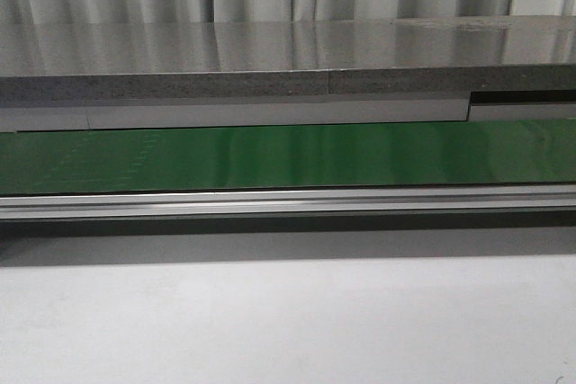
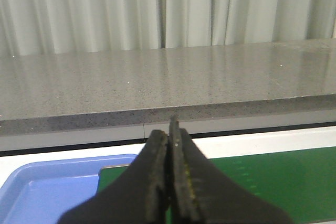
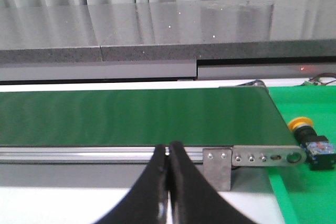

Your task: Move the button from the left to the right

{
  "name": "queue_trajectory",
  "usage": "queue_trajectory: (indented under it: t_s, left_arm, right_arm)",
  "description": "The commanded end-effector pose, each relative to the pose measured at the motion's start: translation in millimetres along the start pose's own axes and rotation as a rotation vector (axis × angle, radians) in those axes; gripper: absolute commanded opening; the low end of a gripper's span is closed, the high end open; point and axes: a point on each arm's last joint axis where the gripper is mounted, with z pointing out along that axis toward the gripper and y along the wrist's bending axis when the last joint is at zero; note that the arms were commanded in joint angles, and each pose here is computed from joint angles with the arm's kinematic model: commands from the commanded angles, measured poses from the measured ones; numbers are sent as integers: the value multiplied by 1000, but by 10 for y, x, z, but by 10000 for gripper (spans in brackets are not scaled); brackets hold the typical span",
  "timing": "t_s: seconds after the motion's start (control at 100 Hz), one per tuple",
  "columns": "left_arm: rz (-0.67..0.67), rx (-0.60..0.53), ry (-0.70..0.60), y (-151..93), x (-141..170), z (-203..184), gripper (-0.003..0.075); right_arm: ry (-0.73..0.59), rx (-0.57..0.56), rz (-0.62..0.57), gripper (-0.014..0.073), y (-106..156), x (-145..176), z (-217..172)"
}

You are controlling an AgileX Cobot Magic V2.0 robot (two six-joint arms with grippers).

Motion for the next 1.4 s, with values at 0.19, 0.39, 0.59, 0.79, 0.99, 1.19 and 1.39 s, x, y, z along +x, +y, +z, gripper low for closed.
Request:
queue_trajectory:
  t_s: [0.19,0.39,0.59,0.79,0.99,1.19,1.39]
  left_arm:
    - [-19,3,-98,0,-149,-7,-21]
    - [-19,3,-98,0,-149,-7,-20]
    - [-19,3,-98,0,-149,-7,-21]
    - [-19,3,-98,0,-149,-7,-21]
    - [-19,3,-98,0,-149,-7,-21]
    - [-19,3,-98,0,-149,-7,-21]
    - [-19,3,-98,0,-149,-7,-21]
  right_arm:
    - [-134,-7,-2,-66,3,-63,-12]
    - [-133,-7,-2,-66,3,-62,-12]
    - [-133,-7,-2,-66,3,-62,-12]
    - [-133,-7,-2,-66,3,-62,-12]
    - [-133,-7,-2,-66,3,-62,-12]
    - [-133,-7,-2,-66,3,-62,-12]
    - [-133,-7,-2,-66,3,-62,-12]
